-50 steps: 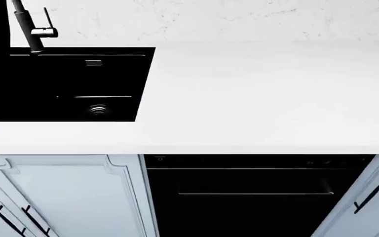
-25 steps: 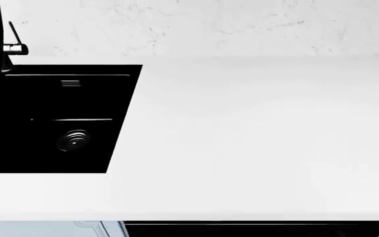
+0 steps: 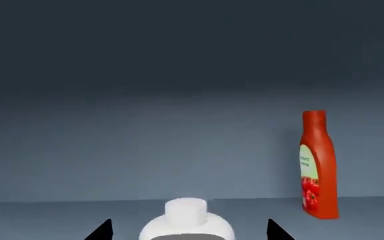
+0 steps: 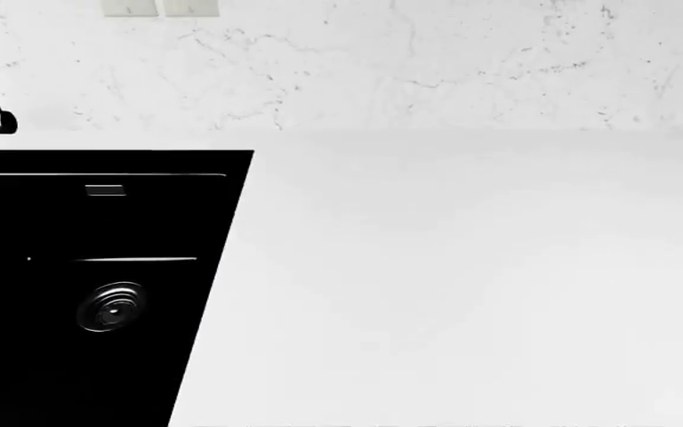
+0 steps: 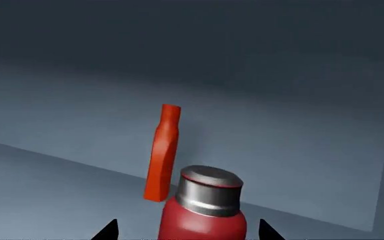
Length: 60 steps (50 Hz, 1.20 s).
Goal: Pick and place the shaker into the drawer. Then close the cabinet.
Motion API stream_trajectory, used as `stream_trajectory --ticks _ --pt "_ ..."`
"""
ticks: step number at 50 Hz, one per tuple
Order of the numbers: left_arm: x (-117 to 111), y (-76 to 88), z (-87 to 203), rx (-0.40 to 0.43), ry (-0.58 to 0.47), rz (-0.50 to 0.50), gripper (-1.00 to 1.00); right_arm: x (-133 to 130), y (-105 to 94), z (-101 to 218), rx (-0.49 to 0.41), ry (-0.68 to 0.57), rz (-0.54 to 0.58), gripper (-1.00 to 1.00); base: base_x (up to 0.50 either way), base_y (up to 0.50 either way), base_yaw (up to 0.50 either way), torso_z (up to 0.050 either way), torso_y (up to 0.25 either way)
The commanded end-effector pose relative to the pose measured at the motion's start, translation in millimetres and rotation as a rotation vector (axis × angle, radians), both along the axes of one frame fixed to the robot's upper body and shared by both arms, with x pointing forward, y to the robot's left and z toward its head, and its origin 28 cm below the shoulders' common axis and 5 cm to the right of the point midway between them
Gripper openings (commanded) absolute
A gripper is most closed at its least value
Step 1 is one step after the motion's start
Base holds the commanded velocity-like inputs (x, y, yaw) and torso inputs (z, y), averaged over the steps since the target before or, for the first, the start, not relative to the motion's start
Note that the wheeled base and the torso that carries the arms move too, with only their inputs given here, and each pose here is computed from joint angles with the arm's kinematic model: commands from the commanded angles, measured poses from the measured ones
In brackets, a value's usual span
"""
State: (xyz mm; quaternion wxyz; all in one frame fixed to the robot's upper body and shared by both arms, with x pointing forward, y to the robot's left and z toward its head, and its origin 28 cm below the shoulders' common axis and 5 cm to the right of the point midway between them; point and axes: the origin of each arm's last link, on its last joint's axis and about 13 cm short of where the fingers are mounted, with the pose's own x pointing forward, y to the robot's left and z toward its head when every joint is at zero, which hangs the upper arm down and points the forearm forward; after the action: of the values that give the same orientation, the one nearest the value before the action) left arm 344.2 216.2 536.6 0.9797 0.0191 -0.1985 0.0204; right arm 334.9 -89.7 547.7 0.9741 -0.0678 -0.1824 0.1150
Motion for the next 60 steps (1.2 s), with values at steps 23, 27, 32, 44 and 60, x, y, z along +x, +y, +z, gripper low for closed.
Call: stream_trajectory --ticks 23,27,32,44,60 --pt "24 9.7 -25 0.047 -0.03 0.126 1.0 3 -7.4 -2 0.015 -0.006 -0.033 -1.0 0.0 0.0 0.0 0.0 0.0" --pt "25 10.7 -26 0.049 -0.026 0.129 1.0 -12 -11.1 17 0.07 -0.102 -0.036 -1.0 0.0 0.0 0.0 0.0 0.0" --pt "25 10.5 -28 0.047 -0.019 0.128 1.0 -32 -14.3 39 0.106 -0.225 -0.032 -1.0 0.0 0.0 0.0 0.0 0.0" --pt "44 10.3 -63 0.009 0.115 0.093 1.0 -46 -12.5 50 0.108 -0.289 -0.007 -1.0 0.0 0.0 0.0 0.0 0.0" --pt "58 10.7 -106 -0.004 0.316 0.057 1.0 -38 -11.3 44 0.144 -0.243 0.001 -1.0 0.0 0.0 0.0 0.0 0.0"
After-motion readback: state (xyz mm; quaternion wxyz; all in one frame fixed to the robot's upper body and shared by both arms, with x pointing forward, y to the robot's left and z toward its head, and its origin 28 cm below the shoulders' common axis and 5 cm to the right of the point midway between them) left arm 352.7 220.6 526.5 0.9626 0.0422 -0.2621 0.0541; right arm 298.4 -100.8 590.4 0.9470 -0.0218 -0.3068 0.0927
